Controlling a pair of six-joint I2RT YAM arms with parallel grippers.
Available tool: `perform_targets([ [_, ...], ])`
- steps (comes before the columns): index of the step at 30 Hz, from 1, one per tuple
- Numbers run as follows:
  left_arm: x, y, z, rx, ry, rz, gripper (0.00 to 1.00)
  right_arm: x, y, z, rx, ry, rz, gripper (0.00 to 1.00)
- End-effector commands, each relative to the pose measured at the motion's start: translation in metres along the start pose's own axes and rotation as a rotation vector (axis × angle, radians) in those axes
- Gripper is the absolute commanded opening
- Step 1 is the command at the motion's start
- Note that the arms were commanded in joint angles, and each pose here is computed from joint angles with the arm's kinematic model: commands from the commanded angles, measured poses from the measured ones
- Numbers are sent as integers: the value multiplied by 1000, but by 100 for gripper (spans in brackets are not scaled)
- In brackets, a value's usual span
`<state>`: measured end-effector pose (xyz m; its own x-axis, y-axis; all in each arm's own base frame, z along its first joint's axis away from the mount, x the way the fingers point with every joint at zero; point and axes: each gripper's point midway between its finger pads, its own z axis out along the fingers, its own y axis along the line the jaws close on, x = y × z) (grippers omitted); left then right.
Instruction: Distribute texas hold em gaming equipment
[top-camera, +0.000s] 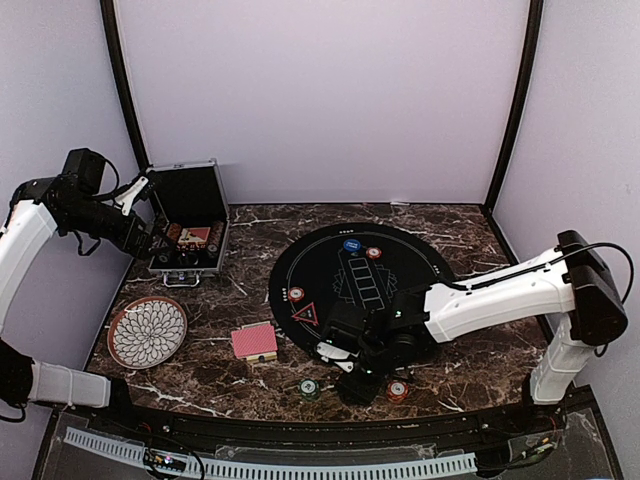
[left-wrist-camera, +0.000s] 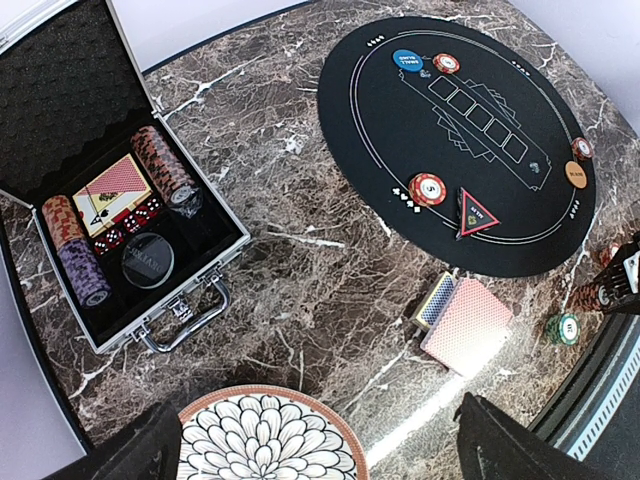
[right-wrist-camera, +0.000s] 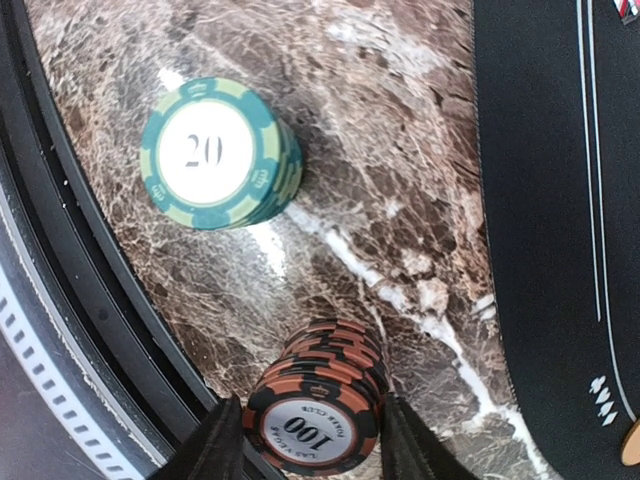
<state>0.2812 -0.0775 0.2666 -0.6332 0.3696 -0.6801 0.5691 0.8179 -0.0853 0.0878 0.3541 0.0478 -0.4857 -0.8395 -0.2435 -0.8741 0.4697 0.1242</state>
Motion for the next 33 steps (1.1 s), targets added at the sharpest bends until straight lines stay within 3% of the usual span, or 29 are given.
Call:
perform_targets([
  [1,-5,-3,-13,-12,-17,25,99,-11,2,-3,8,-39,-9,37],
  [5,-5,-3,-14,-16,-17,28,99,-12,1,-5,16,-45,-11,28],
  [9,-5,-3,-16,-20,-18,31,99,-12,-1,-6,28,-46,-16,27],
  [11,-5,-3,-16,-19,-18,31,99,-14,-7,-7,64,-54,-13,33],
  [14,-5,-3,-15,-18,-18,30,99,-16,-9,-12,78,-72,-9,34],
  [18,-5,-3,-14,-15,-15,27,99,-16,-11,-15,88,-79,-9,57],
  [21,-5,-3,-14,-14,-16,29,99,-9,-10,-9,75,-58,-11,66],
  [33,-5,-3,-16,-18,-18,32,99,3,-6,9,43,-20,-3,67],
])
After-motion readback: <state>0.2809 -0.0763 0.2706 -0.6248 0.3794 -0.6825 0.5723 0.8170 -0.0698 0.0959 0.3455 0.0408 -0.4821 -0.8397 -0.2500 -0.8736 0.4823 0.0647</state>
